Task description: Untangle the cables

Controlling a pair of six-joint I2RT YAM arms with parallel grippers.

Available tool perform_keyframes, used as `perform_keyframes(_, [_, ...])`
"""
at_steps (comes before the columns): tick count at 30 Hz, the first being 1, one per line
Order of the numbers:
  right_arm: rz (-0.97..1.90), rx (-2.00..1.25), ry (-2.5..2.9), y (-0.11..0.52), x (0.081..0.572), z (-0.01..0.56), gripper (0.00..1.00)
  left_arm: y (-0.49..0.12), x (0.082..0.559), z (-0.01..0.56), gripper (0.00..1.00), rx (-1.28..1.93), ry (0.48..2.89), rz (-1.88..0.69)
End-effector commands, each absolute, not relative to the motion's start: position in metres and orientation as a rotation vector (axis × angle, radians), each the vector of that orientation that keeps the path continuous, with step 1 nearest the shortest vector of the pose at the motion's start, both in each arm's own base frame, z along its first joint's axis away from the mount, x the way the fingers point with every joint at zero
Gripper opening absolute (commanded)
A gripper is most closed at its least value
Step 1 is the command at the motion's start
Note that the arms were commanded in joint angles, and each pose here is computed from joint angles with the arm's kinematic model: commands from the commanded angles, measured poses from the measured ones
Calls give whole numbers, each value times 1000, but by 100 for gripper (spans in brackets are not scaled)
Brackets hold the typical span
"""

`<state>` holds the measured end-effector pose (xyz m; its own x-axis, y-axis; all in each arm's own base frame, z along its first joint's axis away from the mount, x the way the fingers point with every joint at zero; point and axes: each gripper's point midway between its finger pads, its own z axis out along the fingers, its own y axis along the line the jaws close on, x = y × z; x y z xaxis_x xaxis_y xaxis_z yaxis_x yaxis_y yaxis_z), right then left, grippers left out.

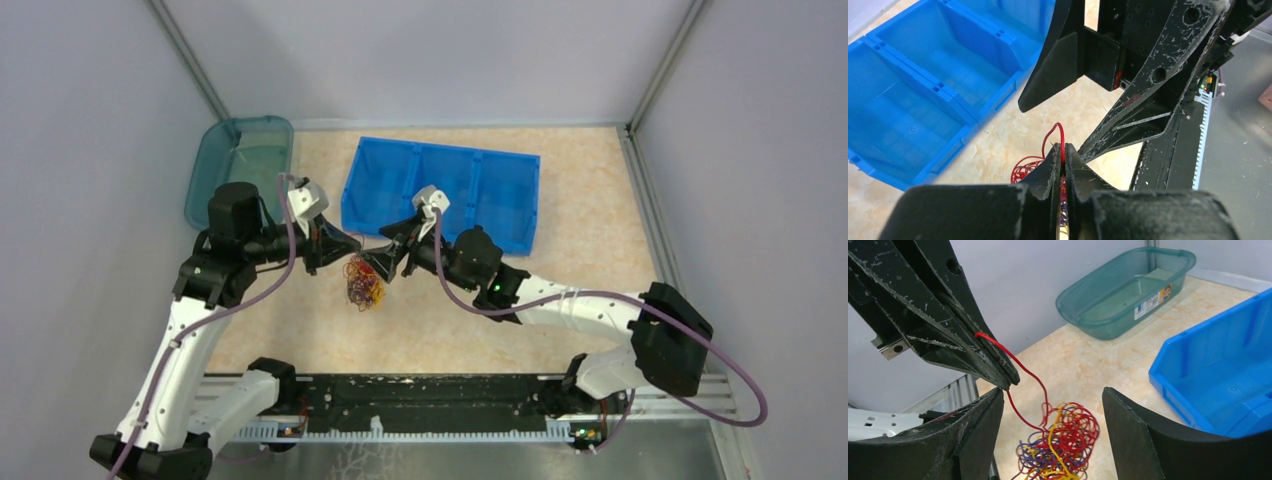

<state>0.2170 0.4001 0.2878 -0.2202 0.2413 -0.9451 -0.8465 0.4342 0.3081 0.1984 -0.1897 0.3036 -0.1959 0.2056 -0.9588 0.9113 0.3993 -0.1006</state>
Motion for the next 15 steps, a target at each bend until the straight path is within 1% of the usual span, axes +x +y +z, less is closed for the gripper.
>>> perform_keyframes(1, [1157, -520, 1360, 407, 218, 322, 72, -202, 164, 328, 10, 1089, 1563, -1058])
perform_keyframes(8, [1197, -501, 1354, 410, 216, 323, 71, -207, 150, 341, 11, 1116, 1528, -1165])
perform_keyframes(15, [1197, -497, 1340, 397, 209, 326, 68, -207, 145, 351, 11, 1127, 1497, -1163])
